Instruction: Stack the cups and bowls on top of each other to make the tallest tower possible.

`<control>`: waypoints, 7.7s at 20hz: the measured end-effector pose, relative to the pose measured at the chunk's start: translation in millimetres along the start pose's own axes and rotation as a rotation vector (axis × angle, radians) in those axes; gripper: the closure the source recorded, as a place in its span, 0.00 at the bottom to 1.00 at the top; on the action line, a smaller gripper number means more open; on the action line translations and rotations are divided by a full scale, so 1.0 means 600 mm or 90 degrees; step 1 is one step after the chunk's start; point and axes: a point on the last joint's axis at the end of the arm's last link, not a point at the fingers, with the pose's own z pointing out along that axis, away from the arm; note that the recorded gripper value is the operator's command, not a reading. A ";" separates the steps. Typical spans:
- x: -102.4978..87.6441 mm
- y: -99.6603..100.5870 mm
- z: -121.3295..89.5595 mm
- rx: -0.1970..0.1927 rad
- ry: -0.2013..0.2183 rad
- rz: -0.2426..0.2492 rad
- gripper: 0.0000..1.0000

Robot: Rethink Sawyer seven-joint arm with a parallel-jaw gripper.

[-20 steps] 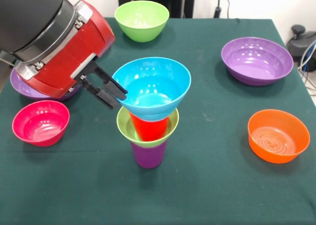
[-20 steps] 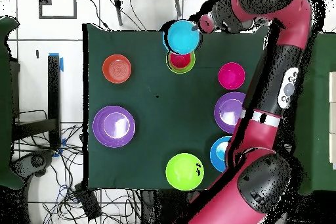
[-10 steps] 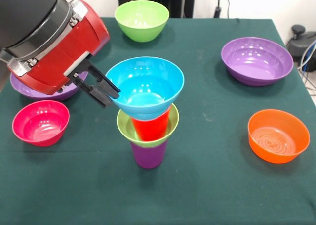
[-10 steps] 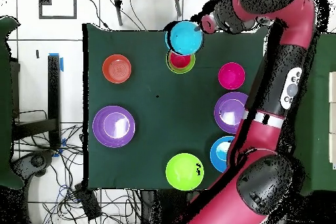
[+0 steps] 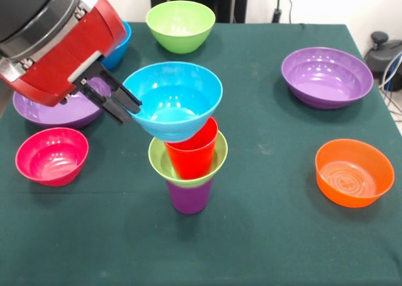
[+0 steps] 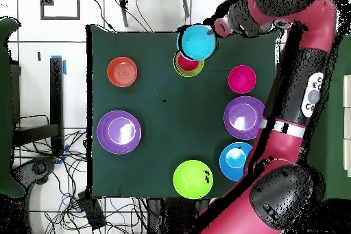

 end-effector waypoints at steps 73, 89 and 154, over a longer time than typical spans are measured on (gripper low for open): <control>0.083 0.026 0.071 -0.001 0.015 0.009 1.00; 0.096 0.020 0.078 -0.004 0.022 0.023 1.00; 0.048 0.033 0.092 0.022 -0.009 0.016 1.00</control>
